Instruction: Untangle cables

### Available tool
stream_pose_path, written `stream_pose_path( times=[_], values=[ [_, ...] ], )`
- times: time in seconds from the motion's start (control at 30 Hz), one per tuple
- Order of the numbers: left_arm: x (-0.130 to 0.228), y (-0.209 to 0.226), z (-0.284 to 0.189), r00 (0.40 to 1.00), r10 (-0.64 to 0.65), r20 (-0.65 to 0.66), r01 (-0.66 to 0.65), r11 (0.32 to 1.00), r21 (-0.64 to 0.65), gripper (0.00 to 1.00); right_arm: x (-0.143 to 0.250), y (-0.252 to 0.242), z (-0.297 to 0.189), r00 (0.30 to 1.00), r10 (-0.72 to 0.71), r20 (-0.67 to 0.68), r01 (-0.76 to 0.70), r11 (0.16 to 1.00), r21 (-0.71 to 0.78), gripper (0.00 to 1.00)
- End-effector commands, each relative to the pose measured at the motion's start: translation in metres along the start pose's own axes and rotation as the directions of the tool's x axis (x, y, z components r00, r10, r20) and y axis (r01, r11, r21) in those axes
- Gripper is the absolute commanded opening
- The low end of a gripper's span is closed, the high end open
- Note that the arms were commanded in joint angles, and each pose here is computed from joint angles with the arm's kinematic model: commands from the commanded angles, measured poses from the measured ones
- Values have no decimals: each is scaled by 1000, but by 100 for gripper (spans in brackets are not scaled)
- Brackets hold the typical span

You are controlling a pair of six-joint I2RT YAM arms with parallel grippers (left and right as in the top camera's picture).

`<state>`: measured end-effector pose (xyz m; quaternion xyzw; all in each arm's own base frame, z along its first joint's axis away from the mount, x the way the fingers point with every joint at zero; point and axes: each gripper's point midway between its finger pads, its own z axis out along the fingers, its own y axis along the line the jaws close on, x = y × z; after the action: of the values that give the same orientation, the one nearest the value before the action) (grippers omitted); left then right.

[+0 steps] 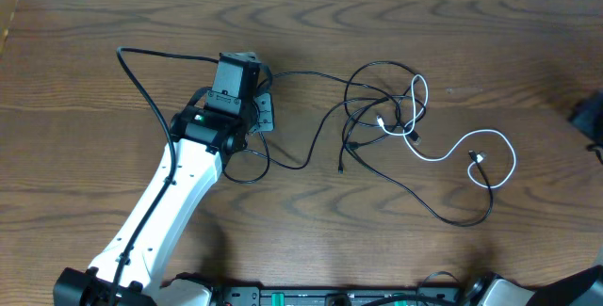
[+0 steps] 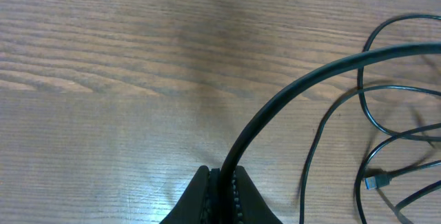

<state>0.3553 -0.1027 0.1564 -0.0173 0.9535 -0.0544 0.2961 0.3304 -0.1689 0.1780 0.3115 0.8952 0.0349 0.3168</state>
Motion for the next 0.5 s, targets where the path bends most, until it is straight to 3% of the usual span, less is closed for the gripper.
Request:
stream_pose_path(
  times=[0.0, 0.17, 0.47],
  values=[
    [-2, 1, 0, 1000, 10, 3, -10, 1000, -14, 7, 17, 44, -2, 993, -110, -51, 102, 985, -142, 59],
    [-2, 1, 0, 1000, 11, 3, -11, 1000, -14, 8, 50, 74, -1, 954, -270, -133, 241, 950, -200, 69],
    [0, 2, 0, 1000, 11, -5, -11, 1000, -17, 7, 84, 96, 0, 903, -370, -219, 330, 923, -198, 75]
  ],
)
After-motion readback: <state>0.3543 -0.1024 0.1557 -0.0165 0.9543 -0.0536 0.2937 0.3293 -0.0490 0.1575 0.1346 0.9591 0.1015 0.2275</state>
